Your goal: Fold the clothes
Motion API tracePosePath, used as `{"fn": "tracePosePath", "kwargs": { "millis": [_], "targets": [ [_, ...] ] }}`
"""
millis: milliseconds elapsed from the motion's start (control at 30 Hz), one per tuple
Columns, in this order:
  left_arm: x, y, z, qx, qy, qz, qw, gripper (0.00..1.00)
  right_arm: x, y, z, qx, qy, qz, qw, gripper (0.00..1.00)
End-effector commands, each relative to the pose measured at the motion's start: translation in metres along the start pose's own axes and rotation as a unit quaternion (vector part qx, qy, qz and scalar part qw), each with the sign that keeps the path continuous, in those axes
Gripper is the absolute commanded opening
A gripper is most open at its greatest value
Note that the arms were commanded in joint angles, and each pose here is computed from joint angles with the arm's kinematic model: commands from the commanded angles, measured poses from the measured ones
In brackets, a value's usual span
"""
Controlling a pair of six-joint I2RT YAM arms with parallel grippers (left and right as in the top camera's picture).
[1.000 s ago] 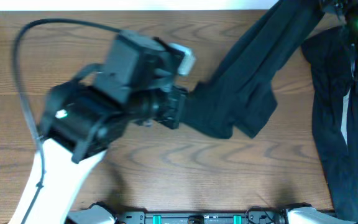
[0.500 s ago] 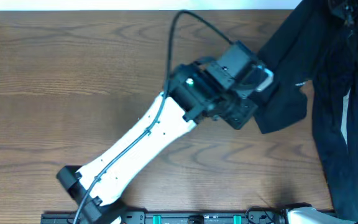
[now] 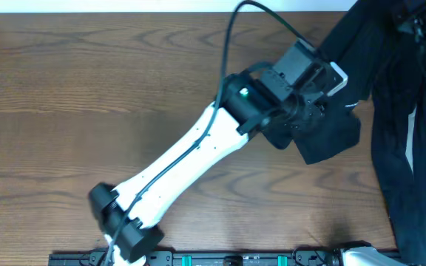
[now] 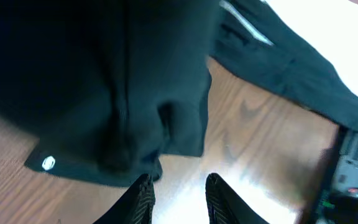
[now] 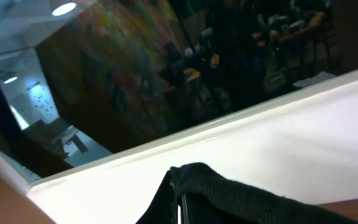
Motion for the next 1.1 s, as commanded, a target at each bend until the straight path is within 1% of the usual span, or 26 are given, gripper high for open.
{"fn": "tracePosePath", "kwargs": {
  "millis": [0, 133, 400, 500, 533, 633, 767, 867, 933, 1000, 1067],
  "targets": [
    [-0.001, 0.008, -0.023, 0.005, 0.007, -0.016, 1.0, 0.31, 0.015, 0.022, 0.024, 0.043, -0.015, -0.004, 0.999, 0.01],
    [-0.002, 0.01, -0.033, 0.005, 0.009, -0.016, 1.0, 0.31, 0.016, 0.025, 0.029, 0.051, -0.015, -0.003, 0.999, 0.02],
    [-0.002, 0.01, -0.034, 0.006, 0.008, -0.016, 1.0, 0.31, 0.019, 0.031, 0.036, 0.063, -0.018, -0.002, 0.998, 0.01],
    [-0.001, 0.011, -0.031, 0.007, 0.005, -0.016, 1.0, 0.21, 0.019, 0.031, 0.036, 0.062, -0.018, -0.002, 0.998, 0.01],
    [0.0, 0.011, -0.029, 0.008, 0.004, -0.016, 1.0, 0.2, 0.019, 0.031, 0.036, 0.062, -0.018, -0.001, 0.998, 0.02],
    [0.001, 0.01, -0.019, 0.013, 0.001, -0.016, 1.0, 0.2, 0.018, 0.03, 0.036, 0.06, -0.015, 0.002, 0.998, 0.02],
    [0.008, 0.014, 0.007, 0.041, -0.015, -0.02, 0.999, 0.36, 0.017, 0.029, 0.035, 0.059, -0.014, 0.003, 0.998, 0.02],
    [0.013, 0.015, 0.018, 0.052, -0.026, -0.022, 0.998, 0.49, 0.018, 0.03, 0.035, 0.061, -0.016, 0.003, 0.998, 0.01],
    [0.012, 0.016, 0.017, 0.056, -0.023, -0.022, 0.998, 0.59, 0.019, 0.03, 0.036, 0.062, -0.017, 0.003, 0.998, 0.02],
    [0.009, 0.017, 0.011, 0.055, -0.017, -0.021, 0.998, 0.65, 0.019, 0.031, 0.036, 0.062, -0.018, 0.003, 0.998, 0.02],
    [0.006, 0.021, 0.003, 0.061, -0.007, -0.022, 0.998, 0.67, 0.019, 0.031, 0.037, 0.063, -0.018, 0.003, 0.998, 0.02]
  ]
}}
Point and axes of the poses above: each gripper's point midway between its finger pads, its own z axis back along the fingers, its own y axis along the line the jaws close on, x = y × z, the point moved 2 cm from there along z, back along the fingers, and after that the axes turned 9 degrees about -z, right-handed, at the moved point
